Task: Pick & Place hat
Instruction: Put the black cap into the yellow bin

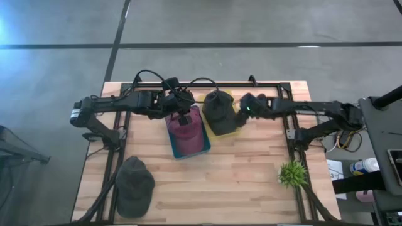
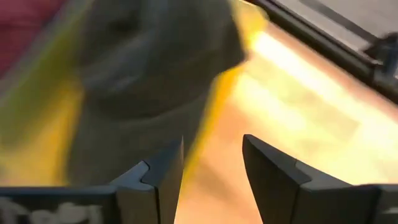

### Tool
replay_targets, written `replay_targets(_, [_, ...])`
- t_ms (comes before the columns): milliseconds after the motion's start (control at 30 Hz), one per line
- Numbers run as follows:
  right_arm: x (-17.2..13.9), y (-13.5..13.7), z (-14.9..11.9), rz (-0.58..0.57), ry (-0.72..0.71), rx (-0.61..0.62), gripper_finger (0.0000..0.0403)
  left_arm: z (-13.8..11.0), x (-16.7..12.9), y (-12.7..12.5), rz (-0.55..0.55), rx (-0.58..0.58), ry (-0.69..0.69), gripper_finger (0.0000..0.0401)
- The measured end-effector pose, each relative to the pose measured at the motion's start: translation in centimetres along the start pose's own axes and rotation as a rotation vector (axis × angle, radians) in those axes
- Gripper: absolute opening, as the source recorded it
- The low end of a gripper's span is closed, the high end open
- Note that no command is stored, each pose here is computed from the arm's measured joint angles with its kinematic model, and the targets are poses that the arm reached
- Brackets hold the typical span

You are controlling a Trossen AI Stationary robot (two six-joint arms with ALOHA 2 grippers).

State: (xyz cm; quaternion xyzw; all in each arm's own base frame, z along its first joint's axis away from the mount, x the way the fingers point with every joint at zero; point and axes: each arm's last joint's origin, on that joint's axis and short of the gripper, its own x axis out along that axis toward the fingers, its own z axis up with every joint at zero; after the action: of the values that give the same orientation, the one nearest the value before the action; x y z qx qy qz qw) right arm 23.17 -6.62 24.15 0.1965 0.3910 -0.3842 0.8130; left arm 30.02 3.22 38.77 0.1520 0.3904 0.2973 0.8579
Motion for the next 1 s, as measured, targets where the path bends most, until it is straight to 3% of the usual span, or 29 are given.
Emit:
replay_targets(233, [5.2, -1.3, 3.8, -0.034, 0.013, -0.023, 0.0139, -0.5, 0.5, 0.2, 0.008, 0.004, 0.039, 0.017])
replay_targets(567, [11.3, 1.0, 5.6, 0.024, 0.21, -0.207, 0.0121, -6.2, 1.0, -1.0, 0.01, -0.022, 0.34, 0.017])
replay_targets(833, [9.7, 2.0, 7.8, -0.076, 0.359, -0.471, 0.013, -10.9, 0.9, -2.3, -0.231, -0.086, 0.496, 0.017])
replay_targets(1000, [6.7, 1.9, 9.6, -0.105, 0.346, -0.53, 0.0136, -13.6, 1.5, -3.1, -0.273, 0.006, 0.579, 0.017])
